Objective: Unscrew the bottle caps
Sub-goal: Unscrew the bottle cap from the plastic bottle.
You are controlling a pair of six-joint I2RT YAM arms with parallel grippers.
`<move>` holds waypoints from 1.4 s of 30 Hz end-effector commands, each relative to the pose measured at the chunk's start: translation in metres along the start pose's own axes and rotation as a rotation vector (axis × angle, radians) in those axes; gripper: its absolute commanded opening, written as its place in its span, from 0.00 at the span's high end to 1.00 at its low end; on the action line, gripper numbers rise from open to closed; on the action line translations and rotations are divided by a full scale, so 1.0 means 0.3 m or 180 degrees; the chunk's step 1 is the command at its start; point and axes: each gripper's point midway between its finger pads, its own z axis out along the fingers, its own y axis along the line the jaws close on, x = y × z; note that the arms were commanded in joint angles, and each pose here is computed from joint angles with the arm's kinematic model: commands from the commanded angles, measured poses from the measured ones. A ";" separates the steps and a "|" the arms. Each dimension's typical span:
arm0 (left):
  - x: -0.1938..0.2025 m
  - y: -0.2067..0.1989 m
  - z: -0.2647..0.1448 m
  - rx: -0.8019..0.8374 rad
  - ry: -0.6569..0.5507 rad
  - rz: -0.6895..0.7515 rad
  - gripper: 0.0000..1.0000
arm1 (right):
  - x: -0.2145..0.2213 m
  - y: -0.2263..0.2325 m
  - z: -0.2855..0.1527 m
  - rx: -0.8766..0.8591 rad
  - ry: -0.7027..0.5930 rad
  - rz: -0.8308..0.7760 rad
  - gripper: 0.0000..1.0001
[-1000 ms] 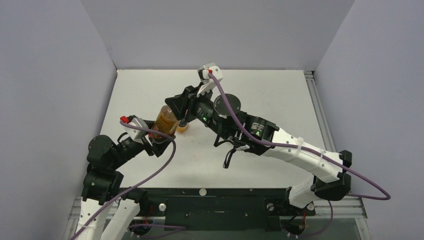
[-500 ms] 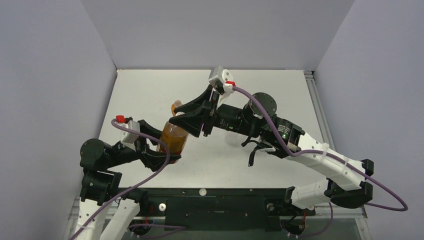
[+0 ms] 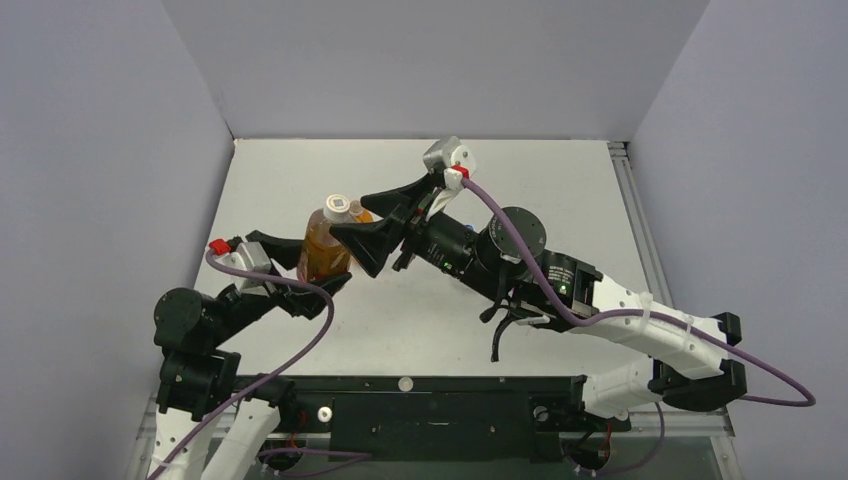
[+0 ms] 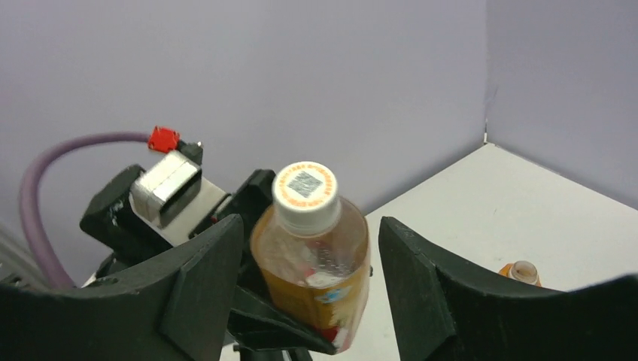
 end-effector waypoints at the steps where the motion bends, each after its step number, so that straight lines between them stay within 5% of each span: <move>1: 0.001 0.144 -0.018 -0.0646 -0.0045 0.0609 1.00 | -0.167 -0.045 -0.005 0.0821 -0.0379 -0.0021 0.39; 18: 0.053 0.149 -0.037 -0.0588 0.0105 0.1043 1.00 | -0.058 -0.078 0.112 0.1117 -0.0121 -0.0032 0.43; 29: 0.044 0.180 -0.031 -0.0719 0.0102 0.1015 1.00 | -0.010 -0.101 0.127 0.1072 -0.0037 0.0135 0.61; 38: 0.040 0.198 -0.018 -0.0767 0.0097 0.0922 1.00 | 0.030 -0.113 0.128 0.1075 -0.0006 0.0168 0.52; 42: 0.037 0.200 -0.018 -0.0775 0.0089 0.0923 1.00 | 0.024 -0.117 0.127 0.1067 -0.0034 0.0174 0.59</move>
